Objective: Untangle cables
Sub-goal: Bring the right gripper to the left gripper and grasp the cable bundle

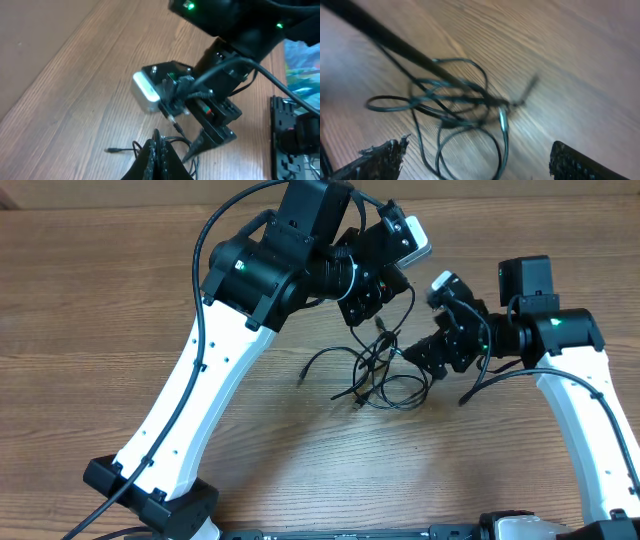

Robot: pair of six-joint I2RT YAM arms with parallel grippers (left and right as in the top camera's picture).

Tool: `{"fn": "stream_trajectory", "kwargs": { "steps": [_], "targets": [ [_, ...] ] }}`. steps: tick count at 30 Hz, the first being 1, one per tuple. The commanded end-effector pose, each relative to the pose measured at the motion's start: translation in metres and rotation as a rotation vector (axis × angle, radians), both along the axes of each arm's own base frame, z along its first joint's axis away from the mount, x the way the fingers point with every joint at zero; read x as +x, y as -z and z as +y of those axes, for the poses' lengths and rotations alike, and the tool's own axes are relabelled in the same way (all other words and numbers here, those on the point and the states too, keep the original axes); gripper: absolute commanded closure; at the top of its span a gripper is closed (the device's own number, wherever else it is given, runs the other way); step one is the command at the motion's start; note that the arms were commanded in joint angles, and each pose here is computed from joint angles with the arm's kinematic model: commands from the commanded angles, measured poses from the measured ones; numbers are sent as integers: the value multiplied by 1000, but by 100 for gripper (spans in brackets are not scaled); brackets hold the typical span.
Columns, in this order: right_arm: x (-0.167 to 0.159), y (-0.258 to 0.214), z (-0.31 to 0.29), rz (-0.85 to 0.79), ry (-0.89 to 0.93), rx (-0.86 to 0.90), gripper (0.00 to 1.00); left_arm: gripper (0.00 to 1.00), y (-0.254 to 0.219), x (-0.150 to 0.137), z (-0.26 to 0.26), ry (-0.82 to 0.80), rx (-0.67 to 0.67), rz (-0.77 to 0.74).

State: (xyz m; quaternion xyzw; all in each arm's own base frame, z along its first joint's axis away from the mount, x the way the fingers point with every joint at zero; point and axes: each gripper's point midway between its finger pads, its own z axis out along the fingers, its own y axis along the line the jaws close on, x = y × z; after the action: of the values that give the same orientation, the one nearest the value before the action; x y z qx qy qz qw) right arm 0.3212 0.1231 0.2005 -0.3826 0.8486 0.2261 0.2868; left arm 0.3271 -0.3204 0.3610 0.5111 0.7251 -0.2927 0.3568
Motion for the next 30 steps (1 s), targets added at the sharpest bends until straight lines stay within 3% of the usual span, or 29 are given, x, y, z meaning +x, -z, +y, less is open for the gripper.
{"fn": "stream_trajectory", "kwargs": {
  "steps": [1, 12, 20, 30],
  "targets": [
    [-3, -5, 15, -108, -188, 44, 7, 96, -17, -14, -4, 79, -54, -29],
    [-1, 14, 31, -137, -360, 119, 5, 96, -33, -25, -1, 117, -82, -80],
    [12, 56, 49, -91, -435, 154, 4, 96, -35, -26, -1, 117, -83, -82],
    [22, 53, 67, -162, -499, 306, 7, 96, -38, -31, -4, 145, -106, -74]
  ]
}}
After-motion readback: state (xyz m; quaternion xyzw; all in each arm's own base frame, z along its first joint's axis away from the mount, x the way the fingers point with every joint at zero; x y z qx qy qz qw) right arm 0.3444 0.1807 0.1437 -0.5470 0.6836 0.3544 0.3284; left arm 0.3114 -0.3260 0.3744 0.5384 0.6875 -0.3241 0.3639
